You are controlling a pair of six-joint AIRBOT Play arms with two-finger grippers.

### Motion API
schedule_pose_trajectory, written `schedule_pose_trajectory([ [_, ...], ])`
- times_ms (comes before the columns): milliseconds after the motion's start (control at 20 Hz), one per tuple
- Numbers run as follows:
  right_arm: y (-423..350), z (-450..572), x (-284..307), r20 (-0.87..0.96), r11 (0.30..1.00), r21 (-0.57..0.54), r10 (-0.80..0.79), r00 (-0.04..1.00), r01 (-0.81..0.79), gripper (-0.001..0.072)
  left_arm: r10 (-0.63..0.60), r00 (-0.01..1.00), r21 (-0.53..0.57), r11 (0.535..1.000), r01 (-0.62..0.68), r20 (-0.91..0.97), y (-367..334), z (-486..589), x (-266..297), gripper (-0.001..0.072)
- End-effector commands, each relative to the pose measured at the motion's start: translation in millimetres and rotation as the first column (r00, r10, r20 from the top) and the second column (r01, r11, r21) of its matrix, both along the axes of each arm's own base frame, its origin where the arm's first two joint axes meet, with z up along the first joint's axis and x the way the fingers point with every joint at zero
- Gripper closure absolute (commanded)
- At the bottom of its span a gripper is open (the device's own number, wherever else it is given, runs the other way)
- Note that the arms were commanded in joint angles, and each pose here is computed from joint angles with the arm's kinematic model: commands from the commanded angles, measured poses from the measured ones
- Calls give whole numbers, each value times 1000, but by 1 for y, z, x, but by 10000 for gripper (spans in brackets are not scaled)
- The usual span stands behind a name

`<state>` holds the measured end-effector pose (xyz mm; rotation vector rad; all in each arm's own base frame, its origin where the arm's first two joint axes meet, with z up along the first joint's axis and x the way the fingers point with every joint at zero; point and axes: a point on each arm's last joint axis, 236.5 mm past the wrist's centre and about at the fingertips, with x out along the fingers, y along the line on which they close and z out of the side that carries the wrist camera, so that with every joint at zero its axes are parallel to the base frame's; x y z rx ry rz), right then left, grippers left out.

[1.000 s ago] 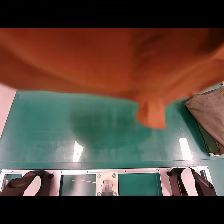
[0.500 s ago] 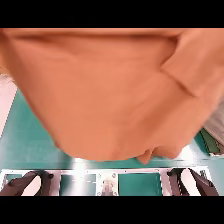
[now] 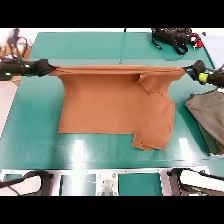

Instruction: Fold the shirts.

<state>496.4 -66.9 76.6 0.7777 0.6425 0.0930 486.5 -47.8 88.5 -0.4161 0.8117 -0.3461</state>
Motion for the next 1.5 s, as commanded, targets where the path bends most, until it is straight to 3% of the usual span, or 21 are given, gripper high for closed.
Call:
schedule_pose_trajectory([
  [0,-2,-55,51,-54,999,24,27,998,-26,691,90,996,-102,991,-89,5,5,-50,43,685],
  [250,2,-49,112,19,998,13,61,998,-61,691,193,981,-119,975,-188,24,23,-66,66,685],
  [550,-7,-35,133,72,999,-16,31,997,-30,691,200,973,-107,976,-188,116,29,-33,85,685],
  [700,1,-50,117,-2,993,-35,108,994,-108,692,152,984,-80,986,-145,88,24,-42,78,686],
  [1000,-6,-127,38,-389,957,-86,223,894,-276,692,-27,992,-70,997,19,-119,-3,-97,38,685],
  [1450,11,-162,17,-455,957,-40,238,858,-286,692,-54,943,-174,985,-4,-328,-20,-148,6,685],
])
